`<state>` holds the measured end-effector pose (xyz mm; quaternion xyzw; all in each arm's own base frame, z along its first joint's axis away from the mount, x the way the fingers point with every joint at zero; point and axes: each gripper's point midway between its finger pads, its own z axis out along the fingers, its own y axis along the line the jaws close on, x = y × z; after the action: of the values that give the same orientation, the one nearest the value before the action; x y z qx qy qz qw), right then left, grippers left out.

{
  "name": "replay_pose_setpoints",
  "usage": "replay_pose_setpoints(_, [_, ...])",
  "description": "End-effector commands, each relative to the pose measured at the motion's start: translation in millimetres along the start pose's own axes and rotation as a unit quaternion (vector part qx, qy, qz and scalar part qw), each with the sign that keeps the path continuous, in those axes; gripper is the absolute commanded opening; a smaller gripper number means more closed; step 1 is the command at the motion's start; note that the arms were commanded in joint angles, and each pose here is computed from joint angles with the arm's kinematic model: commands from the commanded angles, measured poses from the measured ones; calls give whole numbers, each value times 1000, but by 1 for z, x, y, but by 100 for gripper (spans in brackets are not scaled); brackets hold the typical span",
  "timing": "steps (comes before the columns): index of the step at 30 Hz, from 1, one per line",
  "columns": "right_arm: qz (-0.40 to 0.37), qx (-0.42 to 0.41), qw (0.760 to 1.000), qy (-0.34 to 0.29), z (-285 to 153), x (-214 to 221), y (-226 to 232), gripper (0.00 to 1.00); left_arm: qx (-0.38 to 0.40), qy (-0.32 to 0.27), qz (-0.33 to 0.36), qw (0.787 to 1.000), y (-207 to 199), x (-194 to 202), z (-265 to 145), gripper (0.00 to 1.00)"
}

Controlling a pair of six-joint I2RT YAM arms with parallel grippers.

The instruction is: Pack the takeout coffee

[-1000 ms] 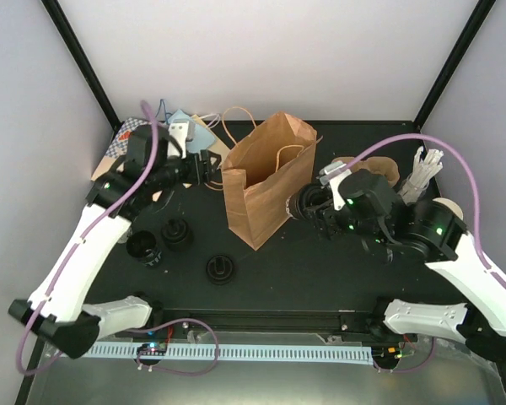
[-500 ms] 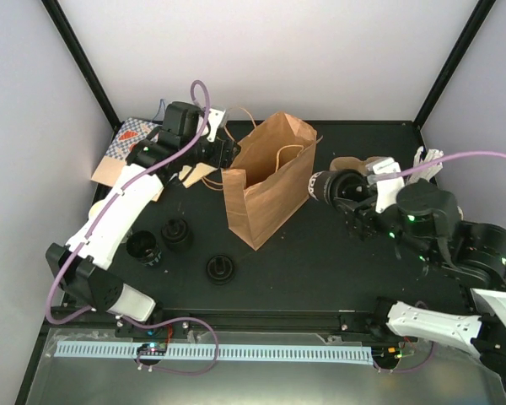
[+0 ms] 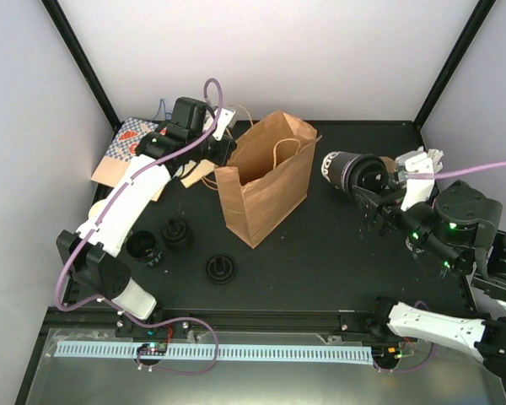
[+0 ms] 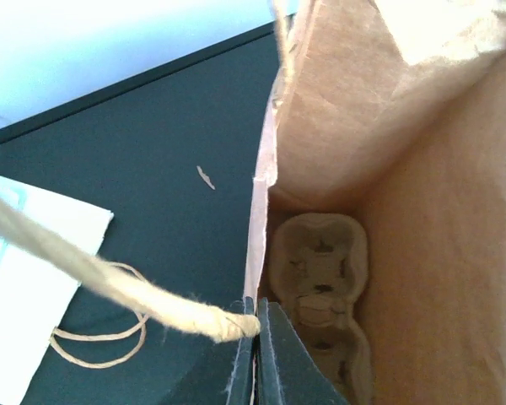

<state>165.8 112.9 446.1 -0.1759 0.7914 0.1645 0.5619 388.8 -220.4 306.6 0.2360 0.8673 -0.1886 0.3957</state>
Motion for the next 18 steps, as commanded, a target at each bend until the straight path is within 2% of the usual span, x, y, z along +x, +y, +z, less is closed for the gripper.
replay_pose_setpoints(1, [-9, 11, 999, -45, -7, -32, -3, 62, 31, -45, 43, 998, -22, -22, -41, 2])
replay_pose_setpoints(6, [-39, -15, 997, -67, 2, -52, 15, 62, 69, -58, 77, 993, -47, -13, -60, 1])
replay_pose_setpoints(9, [-86, -66, 992, -70, 13, -46, 39, 58, 94, -70, 101, 988, -64, -8, -69, 2])
replay_pose_setpoints(12, [-101, -92, 988, -78, 20, -42, 51, 56, 110, -83, 133, 981, -81, -4, -76, 2])
replay_pose_setpoints(15, [-134, -123, 982, -58, 31, -26, 66, 53, 115, -93, 162, 976, -93, -1, -80, 2])
replay_pose_setpoints(18, [-182, -184, 966, -22, 42, 6, 89, 46, 123, -95, 179, 972, -102, 2, -81, 2])
